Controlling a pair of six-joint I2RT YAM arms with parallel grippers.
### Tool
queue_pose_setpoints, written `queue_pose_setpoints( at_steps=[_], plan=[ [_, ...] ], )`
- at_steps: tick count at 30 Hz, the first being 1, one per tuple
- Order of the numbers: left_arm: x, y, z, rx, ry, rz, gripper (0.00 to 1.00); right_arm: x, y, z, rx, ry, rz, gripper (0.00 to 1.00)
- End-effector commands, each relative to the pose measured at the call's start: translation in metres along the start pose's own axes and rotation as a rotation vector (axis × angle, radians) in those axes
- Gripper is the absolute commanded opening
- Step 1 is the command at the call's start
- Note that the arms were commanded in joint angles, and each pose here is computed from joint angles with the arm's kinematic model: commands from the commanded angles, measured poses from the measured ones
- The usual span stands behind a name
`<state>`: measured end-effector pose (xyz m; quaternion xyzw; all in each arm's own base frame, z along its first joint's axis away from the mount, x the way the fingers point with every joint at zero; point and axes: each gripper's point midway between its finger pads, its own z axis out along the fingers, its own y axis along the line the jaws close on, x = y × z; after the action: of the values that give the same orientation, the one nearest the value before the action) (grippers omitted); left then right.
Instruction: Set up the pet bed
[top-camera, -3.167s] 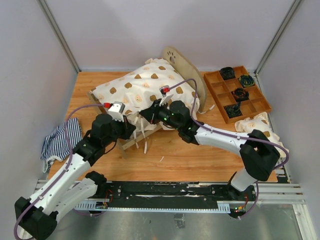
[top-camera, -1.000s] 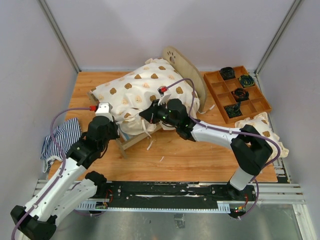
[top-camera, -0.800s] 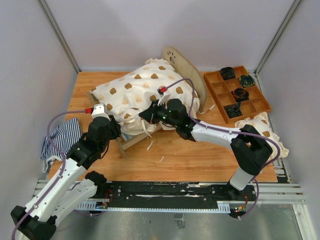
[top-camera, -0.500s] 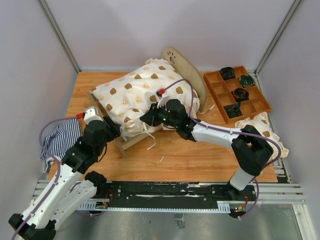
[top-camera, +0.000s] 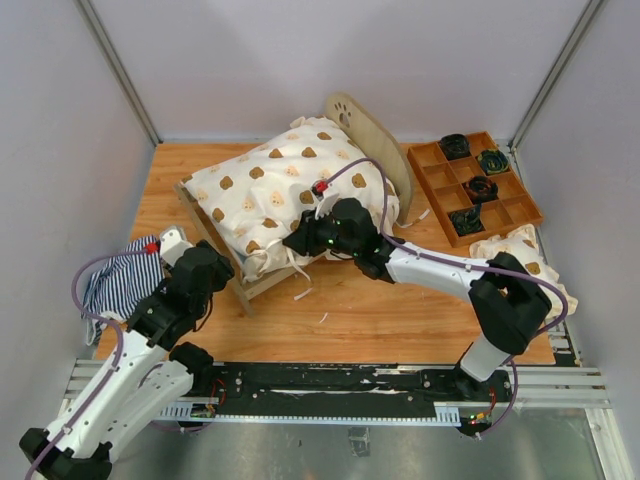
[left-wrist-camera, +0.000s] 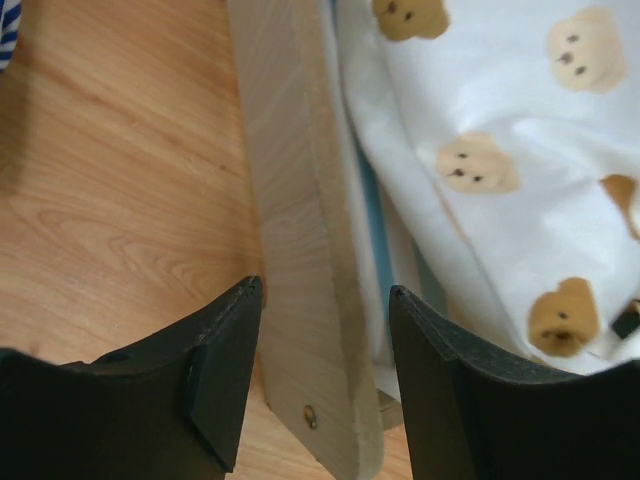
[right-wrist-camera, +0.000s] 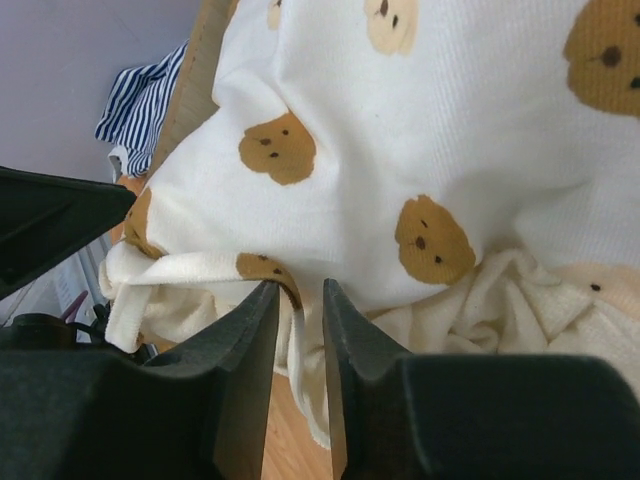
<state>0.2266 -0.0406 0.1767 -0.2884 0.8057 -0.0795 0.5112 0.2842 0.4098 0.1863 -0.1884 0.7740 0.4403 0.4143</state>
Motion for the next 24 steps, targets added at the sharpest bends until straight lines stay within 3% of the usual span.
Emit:
queue_pose_setpoints(
  at_steps=[1, 5, 6, 8, 11, 12, 18, 24],
  plan=[
    [0.012, 0.015, 0.012, -0.086, -0.001, -0.002, 0.59, -0.007, -0.002, -0.013, 0.023, 0.007, -0.043, 0.28],
    [0.020, 0.011, 0.021, -0.069, 0.006, -0.009, 0.59, -0.004, -0.006, -0.028, 0.061, 0.021, -0.063, 0.36],
    [0.021, 0.009, 0.023, -0.060, 0.003, -0.008, 0.55, -0.003, -0.007, -0.033, 0.071, 0.023, -0.069, 0.38],
    [0.021, 0.004, 0.027, -0.042, -0.004, -0.003, 0.40, -0.001, -0.008, -0.044, 0.084, 0.022, -0.081, 0.40],
    [0.005, -0.002, 0.028, -0.037, -0.056, 0.011, 0.07, 0.002, -0.008, -0.060, 0.088, -0.004, -0.118, 0.43],
    [-0.003, -0.003, 0.027, -0.042, -0.083, 0.016, 0.01, 0.002, -0.007, -0.064, 0.084, -0.020, -0.140, 0.43],
    [-0.047, -0.022, 0.017, -0.025, -0.195, 0.039, 0.00, 0.015, 0.022, -0.075, -0.040, -0.211, -0.362, 0.43],
    [-0.063, -0.039, 0.010, 0.014, -0.207, -0.002, 0.00, 0.063, 0.081, -0.055, -0.262, -0.356, -0.777, 0.44]
  ],
)
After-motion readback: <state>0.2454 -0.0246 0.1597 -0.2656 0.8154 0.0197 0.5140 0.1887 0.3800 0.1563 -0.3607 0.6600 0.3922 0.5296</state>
